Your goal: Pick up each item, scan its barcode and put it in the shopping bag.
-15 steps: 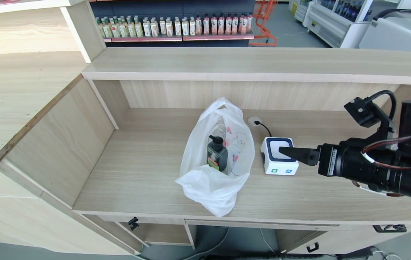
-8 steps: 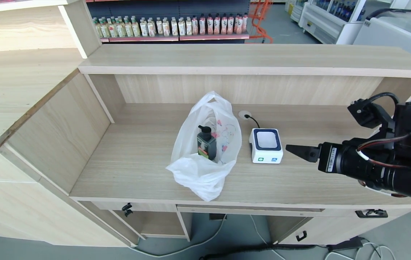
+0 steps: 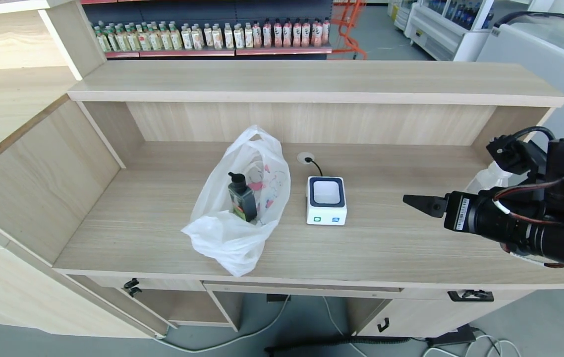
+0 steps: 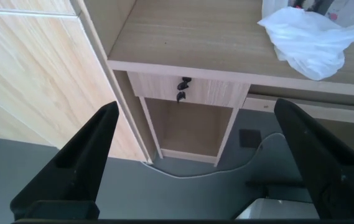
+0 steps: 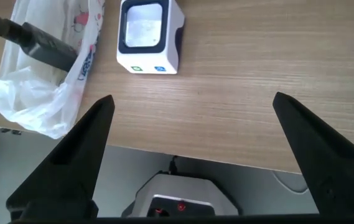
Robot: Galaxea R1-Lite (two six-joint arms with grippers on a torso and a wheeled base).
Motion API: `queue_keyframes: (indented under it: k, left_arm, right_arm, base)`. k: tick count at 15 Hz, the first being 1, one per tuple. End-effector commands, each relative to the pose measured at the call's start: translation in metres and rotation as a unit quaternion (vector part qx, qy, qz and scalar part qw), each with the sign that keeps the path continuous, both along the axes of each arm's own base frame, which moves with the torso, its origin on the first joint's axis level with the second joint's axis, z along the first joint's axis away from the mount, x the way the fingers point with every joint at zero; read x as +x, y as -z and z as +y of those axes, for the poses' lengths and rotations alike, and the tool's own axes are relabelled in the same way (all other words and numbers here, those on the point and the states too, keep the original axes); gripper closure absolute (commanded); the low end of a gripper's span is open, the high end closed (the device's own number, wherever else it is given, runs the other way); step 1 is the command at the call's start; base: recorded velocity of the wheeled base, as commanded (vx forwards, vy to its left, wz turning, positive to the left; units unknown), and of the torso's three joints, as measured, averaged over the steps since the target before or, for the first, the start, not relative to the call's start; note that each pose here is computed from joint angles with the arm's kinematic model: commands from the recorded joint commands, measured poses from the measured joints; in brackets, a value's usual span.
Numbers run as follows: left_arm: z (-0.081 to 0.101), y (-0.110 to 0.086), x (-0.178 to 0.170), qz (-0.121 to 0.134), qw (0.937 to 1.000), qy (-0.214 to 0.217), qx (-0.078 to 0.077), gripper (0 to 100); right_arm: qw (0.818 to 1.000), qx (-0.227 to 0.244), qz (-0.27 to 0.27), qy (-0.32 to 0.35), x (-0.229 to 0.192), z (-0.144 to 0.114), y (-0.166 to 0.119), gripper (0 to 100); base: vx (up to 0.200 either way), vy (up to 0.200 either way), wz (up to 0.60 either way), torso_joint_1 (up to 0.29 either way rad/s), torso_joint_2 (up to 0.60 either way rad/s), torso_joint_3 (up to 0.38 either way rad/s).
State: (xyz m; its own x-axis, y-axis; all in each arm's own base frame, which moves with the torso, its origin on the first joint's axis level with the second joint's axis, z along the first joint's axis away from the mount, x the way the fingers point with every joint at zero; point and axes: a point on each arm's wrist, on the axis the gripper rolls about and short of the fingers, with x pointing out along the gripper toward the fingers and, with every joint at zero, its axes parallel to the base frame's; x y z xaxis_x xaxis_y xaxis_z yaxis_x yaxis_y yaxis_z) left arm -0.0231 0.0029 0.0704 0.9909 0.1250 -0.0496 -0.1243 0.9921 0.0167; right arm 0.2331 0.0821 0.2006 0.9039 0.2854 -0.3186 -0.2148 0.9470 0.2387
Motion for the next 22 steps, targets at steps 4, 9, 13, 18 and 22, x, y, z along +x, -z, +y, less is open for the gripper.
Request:
queue_keyframes:
  k: [4, 9, 13, 18, 22]
  left_arm:
    - [0.0, 0.0, 0.0, 0.001, 1.0, 0.0, 0.0, 0]
    - [0.0, 0.0, 0.0, 0.0, 1.0, 0.0, 0.0, 0]
    - [0.0, 0.0, 0.0, 0.0, 1.0, -0.001, -0.002, 0]
    - [0.0, 0.0, 0.0, 0.0, 1.0, -0.001, -0.001, 0]
    - [0.0, 0.0, 0.0, 0.0, 1.0, -0.001, -0.002, 0]
  right_arm:
    - [1.0, -0.01, -0.016, 0.0, -0.005, -0.004, -0.006, 0]
    - [0.999, -0.033, -0.018, 0.014, -0.006, -0.014, -0.003, 0]
    - [0.998, -0.043, -0.01, 0.039, -0.003, -0.023, 0.001, 0]
    - [0.989, -0.09, 0.012, 0.113, 0.025, -0.033, 0.034, 0]
    - [0.99, -0.082, -0.012, 0.113, 0.055, -0.026, 0.055, 0]
  base:
    - [0.0, -0.2, 0.0, 0.005, 0.0, 0.001]
    - [0.0, -0.2, 0.0, 0.0, 0.0, 0.0]
    - [0.0, -0.05, 0.0, 0.001, 0.0, -0.001]
    - [0.0, 0.0, 0.0, 0.0, 0.0, 0.0]
    - [0.0, 0.0, 0.0, 0.0, 0.0, 0.0]
